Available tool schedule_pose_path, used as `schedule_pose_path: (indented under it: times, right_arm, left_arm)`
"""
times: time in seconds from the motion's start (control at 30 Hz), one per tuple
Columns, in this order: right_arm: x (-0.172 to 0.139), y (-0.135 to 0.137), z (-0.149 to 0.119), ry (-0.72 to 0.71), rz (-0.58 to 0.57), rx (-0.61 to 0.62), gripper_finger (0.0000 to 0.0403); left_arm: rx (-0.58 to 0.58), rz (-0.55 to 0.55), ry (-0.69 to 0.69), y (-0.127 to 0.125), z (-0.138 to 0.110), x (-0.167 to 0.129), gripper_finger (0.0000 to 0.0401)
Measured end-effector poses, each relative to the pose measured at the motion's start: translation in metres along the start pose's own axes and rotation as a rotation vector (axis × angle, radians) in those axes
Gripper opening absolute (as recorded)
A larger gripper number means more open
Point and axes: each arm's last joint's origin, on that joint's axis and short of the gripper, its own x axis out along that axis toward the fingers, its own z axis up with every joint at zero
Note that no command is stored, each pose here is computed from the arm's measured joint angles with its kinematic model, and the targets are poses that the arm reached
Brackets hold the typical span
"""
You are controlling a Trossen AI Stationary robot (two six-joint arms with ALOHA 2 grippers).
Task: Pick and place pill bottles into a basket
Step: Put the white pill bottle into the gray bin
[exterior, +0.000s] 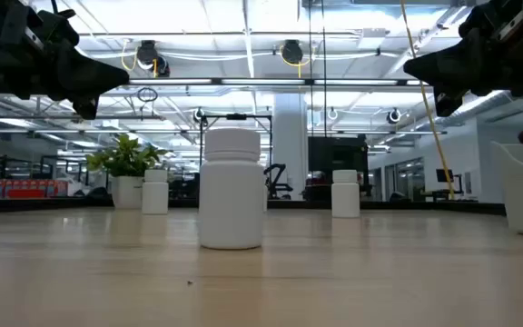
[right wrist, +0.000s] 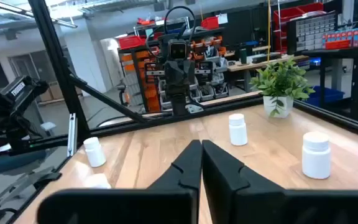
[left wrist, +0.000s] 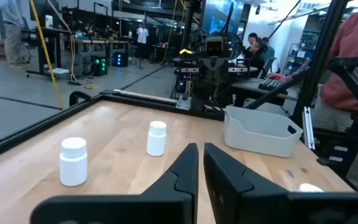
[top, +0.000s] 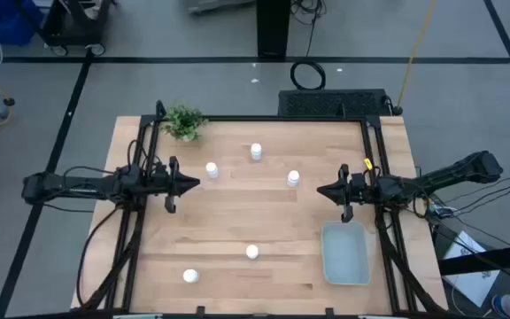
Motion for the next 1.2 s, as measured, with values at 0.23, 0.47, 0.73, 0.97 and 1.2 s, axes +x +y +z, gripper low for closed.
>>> schedule_pose_path:
  times: [0.23, 0.47, 0.73, 0.97, 1.2]
  right_arm:
    - [0.000, 0.000, 0.001, -0.009, 0.003, 0.018, 0.0008]
    - [0.000, 0.001, 0.007, -0.059, 0.011, -0.018, 0.0012]
    - [0.009, 0.006, 0.021, 0.028, -0.011, -0.057, 0.0103]
    - [0.030, 0.016, 0.053, 0.161, -0.069, -0.128, 0.0226]
    - [0.061, 0.017, 0.082, 0.368, -0.166, -0.180, 0.0307]
  left_arm:
    - [-0.009, 0.001, 0.002, 0.000, 0.000, 0.000, 0.0030]
    - [-0.010, 0.002, 0.003, 0.000, 0.000, 0.000, 0.0030]
    - [-0.010, 0.002, 0.004, 0.000, 0.000, 0.000, 0.0030]
    - [-0.010, 0.003, 0.005, 0.000, 0.000, 0.000, 0.0030]
    - [-0.005, 0.004, 0.007, 0.000, -0.001, 0.000, 0.0031]
